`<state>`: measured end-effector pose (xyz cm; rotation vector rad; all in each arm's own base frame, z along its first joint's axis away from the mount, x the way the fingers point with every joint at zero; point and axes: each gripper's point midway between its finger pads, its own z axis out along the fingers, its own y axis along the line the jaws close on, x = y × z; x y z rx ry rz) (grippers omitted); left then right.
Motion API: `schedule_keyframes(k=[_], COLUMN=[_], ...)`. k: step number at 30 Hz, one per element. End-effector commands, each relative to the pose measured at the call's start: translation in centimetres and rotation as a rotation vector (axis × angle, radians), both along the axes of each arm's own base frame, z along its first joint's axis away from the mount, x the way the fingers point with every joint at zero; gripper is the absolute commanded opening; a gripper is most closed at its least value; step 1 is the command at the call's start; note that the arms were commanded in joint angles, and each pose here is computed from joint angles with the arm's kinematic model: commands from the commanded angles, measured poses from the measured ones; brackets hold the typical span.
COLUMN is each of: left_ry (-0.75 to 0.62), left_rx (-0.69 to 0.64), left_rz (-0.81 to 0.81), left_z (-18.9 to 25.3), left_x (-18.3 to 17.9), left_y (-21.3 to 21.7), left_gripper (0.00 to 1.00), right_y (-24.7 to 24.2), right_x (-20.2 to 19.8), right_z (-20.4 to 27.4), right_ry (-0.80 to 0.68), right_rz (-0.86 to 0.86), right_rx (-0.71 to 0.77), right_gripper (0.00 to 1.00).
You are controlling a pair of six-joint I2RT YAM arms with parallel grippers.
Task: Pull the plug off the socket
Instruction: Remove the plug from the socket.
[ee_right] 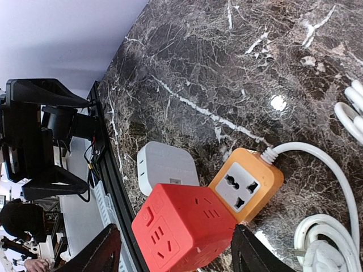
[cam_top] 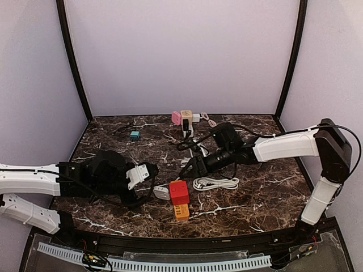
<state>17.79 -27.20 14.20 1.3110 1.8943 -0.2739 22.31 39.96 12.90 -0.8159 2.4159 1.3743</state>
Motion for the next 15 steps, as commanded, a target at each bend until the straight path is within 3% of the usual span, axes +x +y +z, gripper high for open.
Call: schedule_keyframes(k=[1, 15], left_ry=[-0.013, 0.036], left_rx=[0.069, 0.106], left_rz=[-0.15, -0.22], left_z=[-1.1, -3.1], left_x=[-0.1, 2.9], left_y=[-1.2, -3.1], left_gripper=[0.91, 0.87], right_y=[0.4, 0.6], right_x=[-1.1, -3.1], right_z=[-1.7, -4.0], right_ry=[0.028, 0.083], right_rz=[0.005, 0.045], right_rx=[-0.028, -0.032], right_gripper=[0.65, 0.59])
